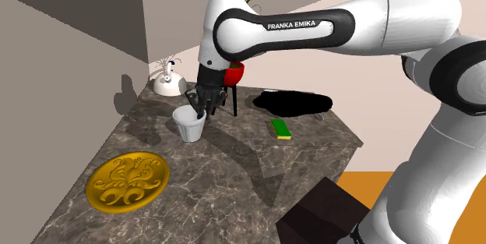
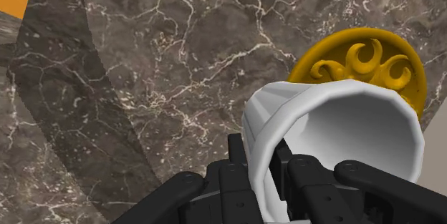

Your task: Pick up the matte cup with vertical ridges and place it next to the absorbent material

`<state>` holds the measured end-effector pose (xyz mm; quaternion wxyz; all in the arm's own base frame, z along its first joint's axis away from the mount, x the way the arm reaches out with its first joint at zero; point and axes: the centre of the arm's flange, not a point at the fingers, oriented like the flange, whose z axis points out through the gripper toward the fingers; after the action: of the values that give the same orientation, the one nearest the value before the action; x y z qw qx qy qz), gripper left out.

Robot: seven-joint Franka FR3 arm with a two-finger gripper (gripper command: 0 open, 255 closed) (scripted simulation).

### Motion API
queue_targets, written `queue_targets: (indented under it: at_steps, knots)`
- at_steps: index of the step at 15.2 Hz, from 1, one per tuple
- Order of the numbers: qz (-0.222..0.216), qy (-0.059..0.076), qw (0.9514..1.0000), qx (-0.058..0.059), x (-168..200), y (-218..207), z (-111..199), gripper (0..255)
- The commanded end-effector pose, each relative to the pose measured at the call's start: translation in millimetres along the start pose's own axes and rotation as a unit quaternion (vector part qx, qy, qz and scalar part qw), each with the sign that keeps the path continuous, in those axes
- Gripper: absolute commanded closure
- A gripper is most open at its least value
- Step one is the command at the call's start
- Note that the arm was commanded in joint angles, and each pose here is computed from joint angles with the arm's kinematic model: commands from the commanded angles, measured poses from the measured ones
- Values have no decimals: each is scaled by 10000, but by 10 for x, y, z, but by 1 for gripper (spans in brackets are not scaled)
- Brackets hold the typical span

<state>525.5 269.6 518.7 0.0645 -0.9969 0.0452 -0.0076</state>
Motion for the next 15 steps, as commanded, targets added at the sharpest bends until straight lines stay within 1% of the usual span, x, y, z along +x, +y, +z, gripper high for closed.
queue_targets:
  at_steps: [1, 15]
  knots:
    - [-6, 0, 10000, 1, 79, 234, -36, 255]
    - [-6, 0, 10000, 1, 729, 1948, -262, 255]
